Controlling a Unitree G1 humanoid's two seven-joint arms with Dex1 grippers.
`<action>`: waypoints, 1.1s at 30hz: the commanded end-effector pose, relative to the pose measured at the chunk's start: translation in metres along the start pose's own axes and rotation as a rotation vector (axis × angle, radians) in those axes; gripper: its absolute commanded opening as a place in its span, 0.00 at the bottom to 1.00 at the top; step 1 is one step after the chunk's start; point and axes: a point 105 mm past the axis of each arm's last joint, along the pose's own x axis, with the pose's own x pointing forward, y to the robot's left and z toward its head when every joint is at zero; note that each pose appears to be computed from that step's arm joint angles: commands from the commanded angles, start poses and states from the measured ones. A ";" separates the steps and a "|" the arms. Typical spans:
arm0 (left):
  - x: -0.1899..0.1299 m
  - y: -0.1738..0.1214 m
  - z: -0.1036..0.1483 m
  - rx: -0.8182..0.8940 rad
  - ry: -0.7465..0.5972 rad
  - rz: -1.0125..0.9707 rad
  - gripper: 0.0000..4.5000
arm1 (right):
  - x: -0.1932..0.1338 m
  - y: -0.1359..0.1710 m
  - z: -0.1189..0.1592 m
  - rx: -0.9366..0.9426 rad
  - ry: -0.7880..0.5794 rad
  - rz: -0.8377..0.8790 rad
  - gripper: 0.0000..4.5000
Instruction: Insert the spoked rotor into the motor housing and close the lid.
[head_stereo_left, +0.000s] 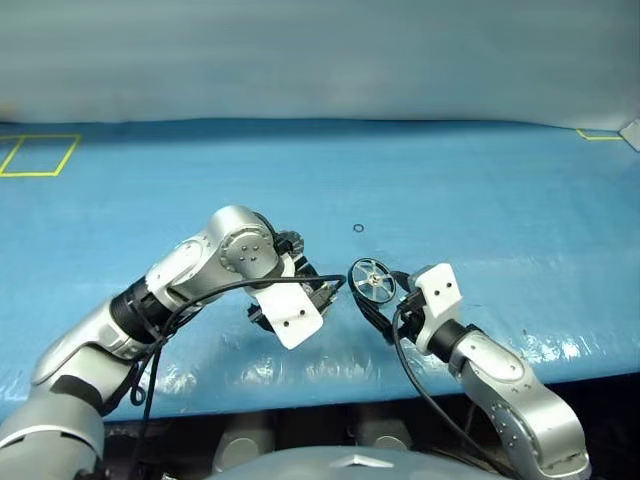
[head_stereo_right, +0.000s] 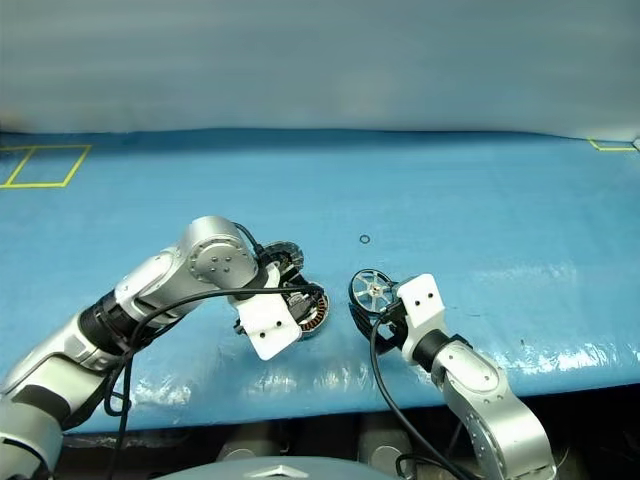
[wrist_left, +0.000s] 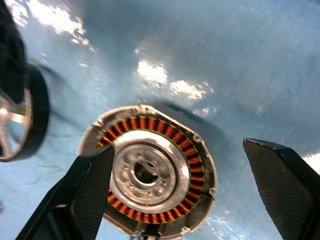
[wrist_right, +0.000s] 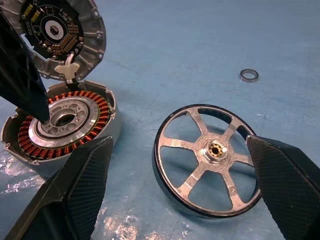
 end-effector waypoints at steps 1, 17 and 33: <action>-0.022 0.007 0.014 -0.069 -0.057 0.146 0.99 | -0.010 -0.005 0.020 -0.006 -0.075 -0.019 1.00; 0.004 -0.012 0.010 -1.096 -0.606 0.914 0.99 | 0.015 -0.055 0.070 -0.094 -0.123 -0.146 1.00; 0.022 -0.064 0.000 -1.201 -0.682 1.079 0.99 | 0.110 -0.091 0.063 -0.127 0.076 -0.223 1.00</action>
